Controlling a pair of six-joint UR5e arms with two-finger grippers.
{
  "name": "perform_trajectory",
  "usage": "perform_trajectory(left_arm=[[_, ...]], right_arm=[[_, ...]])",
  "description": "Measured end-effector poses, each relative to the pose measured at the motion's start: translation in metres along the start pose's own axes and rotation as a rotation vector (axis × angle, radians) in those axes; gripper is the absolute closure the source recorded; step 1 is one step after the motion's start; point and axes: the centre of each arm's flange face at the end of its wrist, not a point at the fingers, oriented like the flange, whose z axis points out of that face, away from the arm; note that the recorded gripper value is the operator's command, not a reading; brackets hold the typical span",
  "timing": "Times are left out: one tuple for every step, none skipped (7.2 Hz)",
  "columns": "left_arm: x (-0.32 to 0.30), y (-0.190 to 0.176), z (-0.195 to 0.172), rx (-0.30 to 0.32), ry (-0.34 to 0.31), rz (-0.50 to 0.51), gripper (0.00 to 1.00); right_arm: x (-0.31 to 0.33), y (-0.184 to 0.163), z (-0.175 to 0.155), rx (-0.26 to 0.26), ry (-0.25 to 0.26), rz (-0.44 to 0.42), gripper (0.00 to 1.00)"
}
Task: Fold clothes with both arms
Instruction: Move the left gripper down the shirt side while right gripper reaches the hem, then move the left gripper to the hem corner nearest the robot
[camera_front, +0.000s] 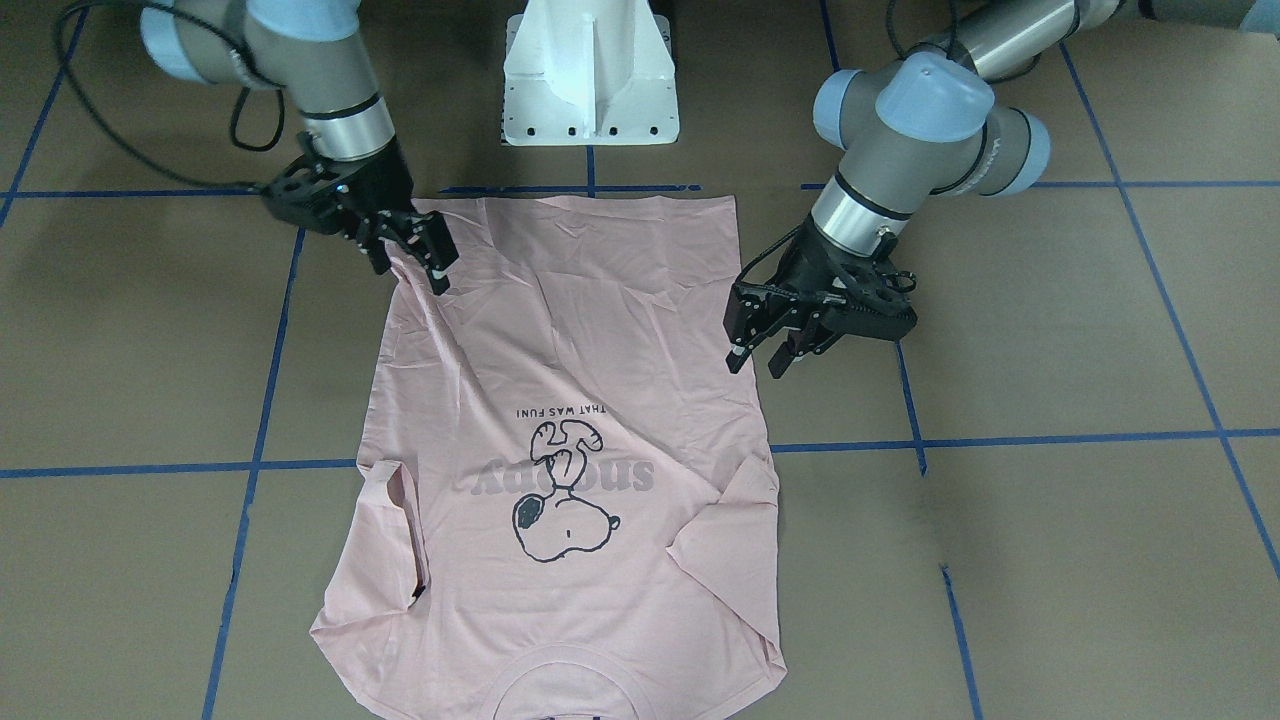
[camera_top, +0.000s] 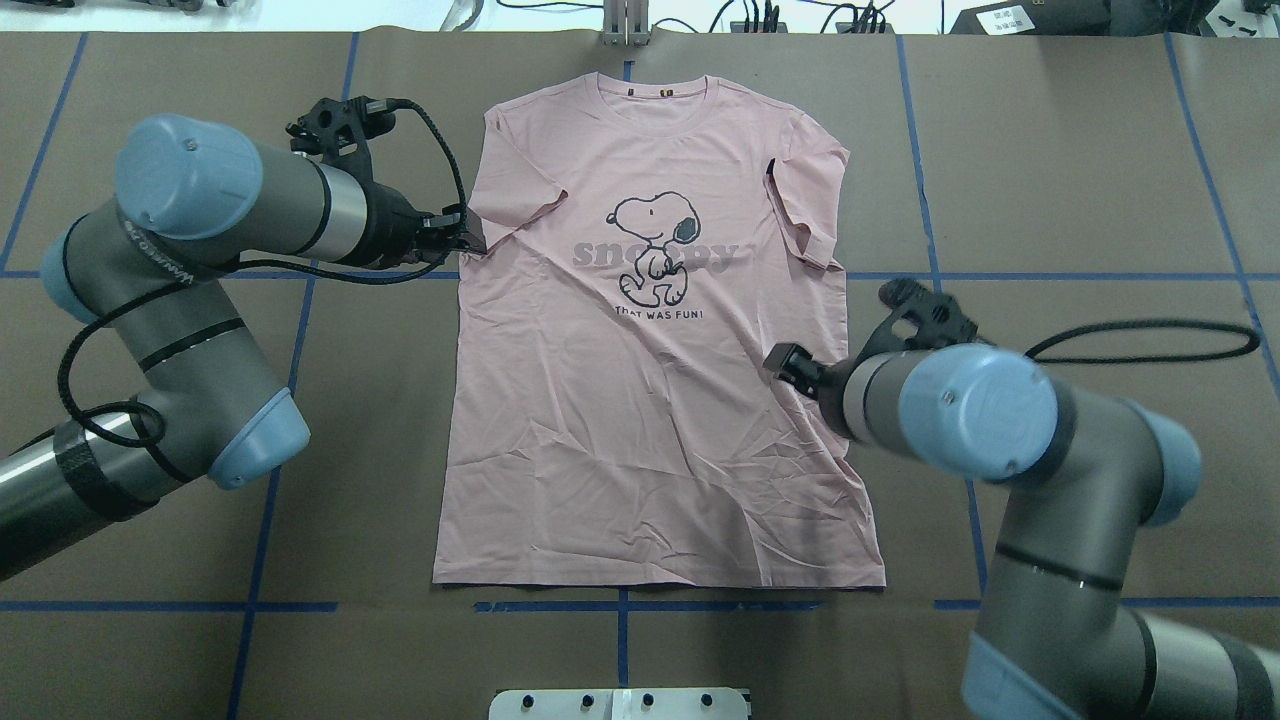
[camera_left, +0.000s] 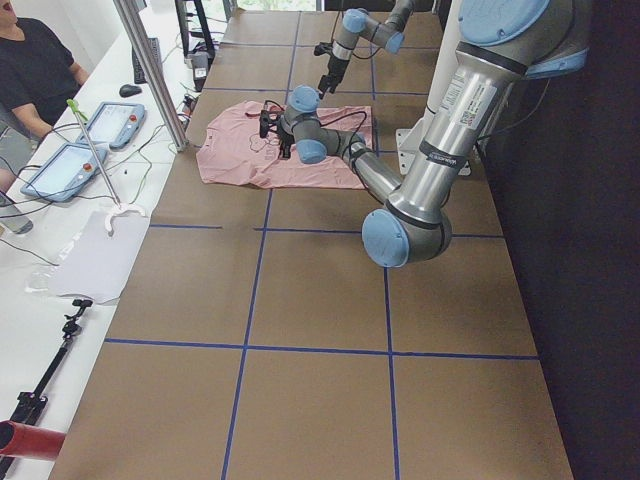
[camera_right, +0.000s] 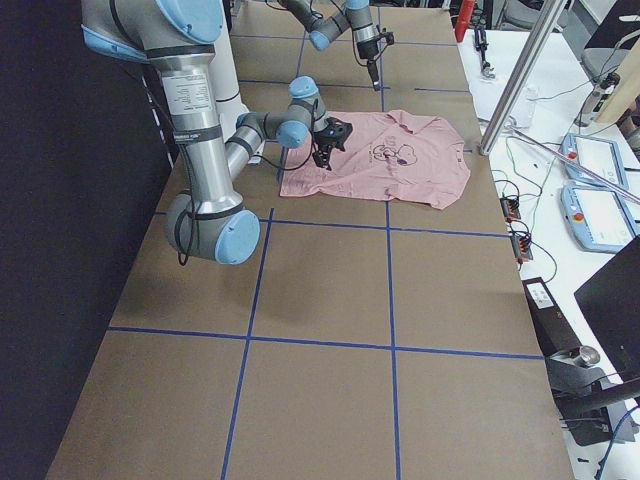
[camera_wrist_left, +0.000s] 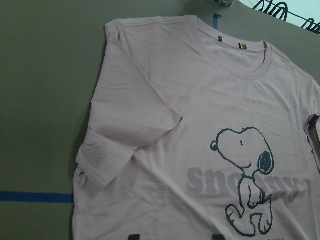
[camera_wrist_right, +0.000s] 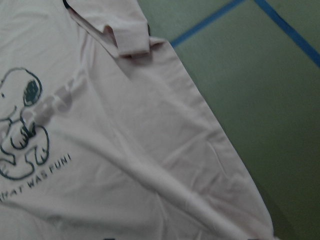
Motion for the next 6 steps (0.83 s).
perform_trajectory(left_arm=[[-0.006,0.003,-0.002,-0.004,-0.001,-0.003,0.41],[-0.009,0.003,-0.002,-0.005,-0.004,-0.006,0.4],[-0.011,0.003,-0.001,-0.006,-0.006,-0.01,0.4],[-0.011,0.004,-0.001,-0.007,-0.007,-0.012,0.39],[-0.011,0.004,0.0,-0.007,-0.007,-0.014,0.39],[-0.011,0.005,0.0,-0.008,-0.007,-0.014,0.38]], right_arm=[[0.013,0.043,0.0,0.011,0.039,0.014,0.18],[0.027,0.068,0.002,0.02,0.088,0.028,0.21],[0.041,0.082,0.007,0.029,0.131,0.042,0.23],[0.055,0.088,0.012,0.037,0.167,0.047,0.25],[0.07,0.089,0.018,0.045,0.197,0.044,0.26],[0.084,0.088,0.024,0.053,0.222,0.037,0.26]])
